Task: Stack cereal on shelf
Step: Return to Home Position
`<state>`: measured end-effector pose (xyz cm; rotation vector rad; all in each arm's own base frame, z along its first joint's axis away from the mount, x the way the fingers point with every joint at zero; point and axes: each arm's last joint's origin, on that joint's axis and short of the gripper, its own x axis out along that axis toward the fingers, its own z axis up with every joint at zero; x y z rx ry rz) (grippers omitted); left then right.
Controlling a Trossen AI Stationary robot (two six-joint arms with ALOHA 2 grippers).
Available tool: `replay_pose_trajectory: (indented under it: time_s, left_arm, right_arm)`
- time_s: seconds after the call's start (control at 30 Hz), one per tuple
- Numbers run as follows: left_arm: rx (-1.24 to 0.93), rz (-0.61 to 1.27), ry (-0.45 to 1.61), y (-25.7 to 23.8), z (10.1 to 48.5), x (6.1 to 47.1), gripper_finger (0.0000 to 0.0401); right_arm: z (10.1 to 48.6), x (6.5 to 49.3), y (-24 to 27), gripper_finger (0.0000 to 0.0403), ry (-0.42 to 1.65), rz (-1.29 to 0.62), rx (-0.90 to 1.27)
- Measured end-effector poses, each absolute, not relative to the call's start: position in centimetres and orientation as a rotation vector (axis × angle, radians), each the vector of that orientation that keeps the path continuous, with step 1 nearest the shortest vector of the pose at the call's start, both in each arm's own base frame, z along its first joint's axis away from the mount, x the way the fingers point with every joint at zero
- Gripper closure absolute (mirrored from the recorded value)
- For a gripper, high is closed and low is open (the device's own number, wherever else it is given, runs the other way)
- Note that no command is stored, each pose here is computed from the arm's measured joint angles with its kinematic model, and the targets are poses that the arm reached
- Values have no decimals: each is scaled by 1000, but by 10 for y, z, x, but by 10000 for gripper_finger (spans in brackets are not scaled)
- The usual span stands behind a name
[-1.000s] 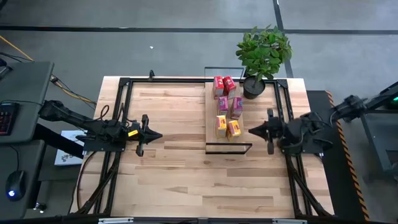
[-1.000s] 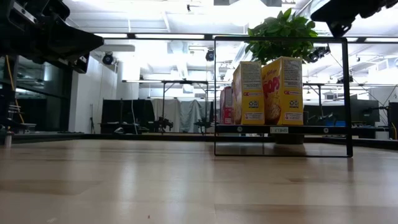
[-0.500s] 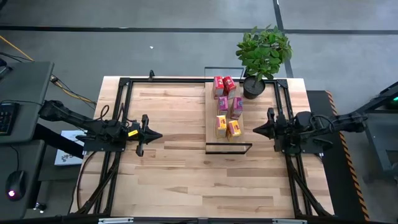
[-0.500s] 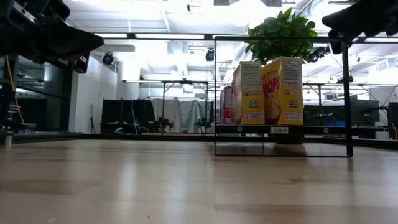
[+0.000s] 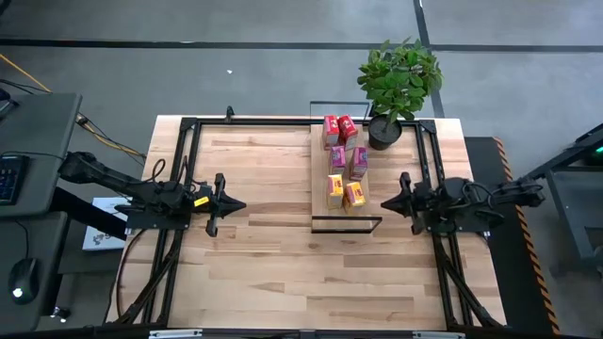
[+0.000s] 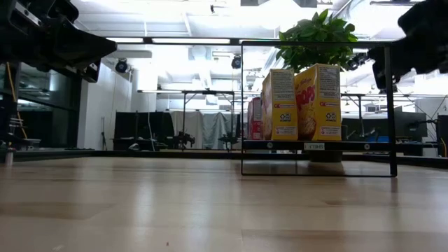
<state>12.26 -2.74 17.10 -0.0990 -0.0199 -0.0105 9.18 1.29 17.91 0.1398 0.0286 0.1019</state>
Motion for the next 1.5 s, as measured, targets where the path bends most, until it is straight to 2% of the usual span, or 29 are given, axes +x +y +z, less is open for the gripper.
replay_pose_trajectory:
  time_s: [0.77,1.1,1.27,1.4,1.5]
  left_arm:
    - [-86,-8,25,-27,167,120,396]
    - [-119,-11,-88,-21,178,102,396]
    - [-104,-10,-36,-22,173,103,396]
    - [-69,-4,86,-21,160,103,396]
    - [-70,-3,87,-20,160,104,396]
  right_arm:
    - [170,95,14,403,66,109,151]
    - [170,95,14,403,71,106,222]
    - [170,95,14,403,72,105,222]
    - [170,95,14,402,72,105,221]
    - [170,95,14,402,72,104,221]
